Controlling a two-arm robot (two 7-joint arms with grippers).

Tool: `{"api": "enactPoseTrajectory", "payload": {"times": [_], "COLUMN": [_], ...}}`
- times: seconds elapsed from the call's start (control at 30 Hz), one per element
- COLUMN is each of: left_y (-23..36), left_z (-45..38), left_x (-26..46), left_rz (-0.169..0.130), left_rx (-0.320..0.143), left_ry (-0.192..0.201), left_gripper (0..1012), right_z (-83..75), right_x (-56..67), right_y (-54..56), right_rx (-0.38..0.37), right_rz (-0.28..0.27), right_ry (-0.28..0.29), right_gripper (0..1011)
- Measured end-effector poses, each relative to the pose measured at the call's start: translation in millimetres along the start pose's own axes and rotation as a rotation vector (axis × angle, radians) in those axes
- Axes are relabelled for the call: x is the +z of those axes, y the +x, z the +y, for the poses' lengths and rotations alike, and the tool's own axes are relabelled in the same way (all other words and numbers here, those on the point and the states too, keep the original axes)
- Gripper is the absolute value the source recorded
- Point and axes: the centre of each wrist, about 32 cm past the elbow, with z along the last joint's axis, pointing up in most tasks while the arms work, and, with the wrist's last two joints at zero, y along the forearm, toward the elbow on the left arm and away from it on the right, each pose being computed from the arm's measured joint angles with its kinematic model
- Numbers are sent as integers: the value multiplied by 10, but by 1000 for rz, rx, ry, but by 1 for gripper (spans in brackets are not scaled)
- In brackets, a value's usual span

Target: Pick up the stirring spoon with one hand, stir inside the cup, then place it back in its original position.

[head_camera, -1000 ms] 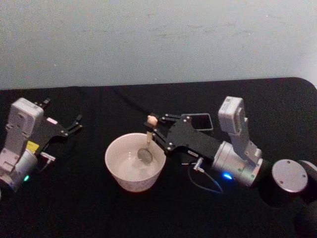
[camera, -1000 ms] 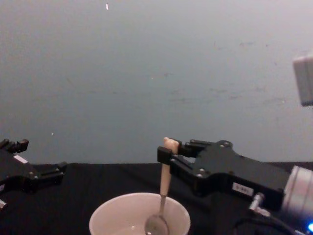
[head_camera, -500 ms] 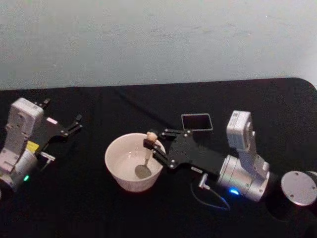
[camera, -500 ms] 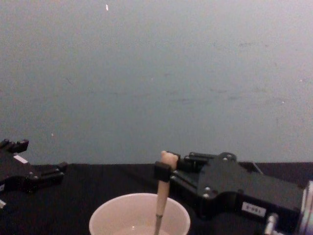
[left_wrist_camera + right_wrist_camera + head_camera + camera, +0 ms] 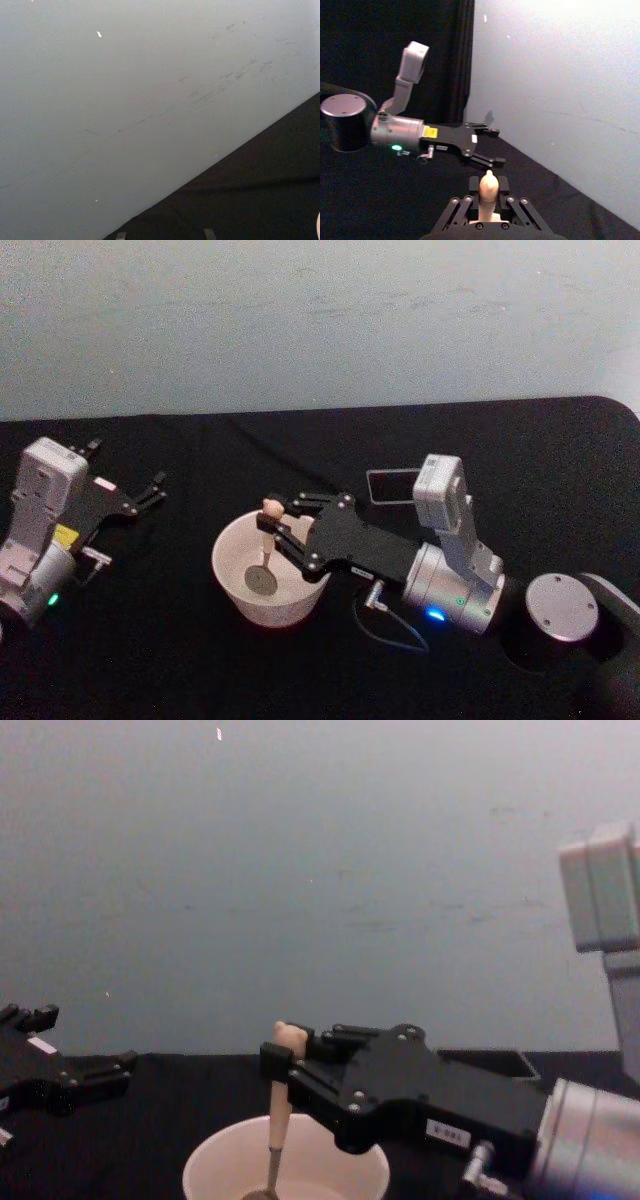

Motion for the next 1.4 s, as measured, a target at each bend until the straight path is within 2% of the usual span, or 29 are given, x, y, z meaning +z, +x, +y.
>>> {"api": "enactPoseTrajectory", "payload": {"times": [0.17, 0.37, 0.77, 0.93, 1.13, 1.4], "left_y": [0, 0, 0, 0, 0, 0], "left_z": [0, 0, 0, 0, 0, 0], "left_x": [0, 0, 0, 0, 0, 0], "left_rz": [0, 0, 0, 0, 0, 0], "left_rx": [0, 0, 0, 0, 0, 0], "left_ry": [0, 0, 0, 0, 0, 0], "left_gripper": [1001, 1001, 1001, 1001, 1001, 1001], "right_z": [65, 56, 11, -59, -164, -296], "right_x": [-14, -14, -19, -11, 27, 55], "right_y": [73, 156, 208, 226, 207, 105], "right_rx": [-32, -69, -91, -98, -87, -31], "right_rz": [-12, -19, -24, -28, -28, -25], "right_ry": [-4, -6, -11, -13, -4, -6], "right_gripper": [213, 213, 213, 213, 213, 213]}}
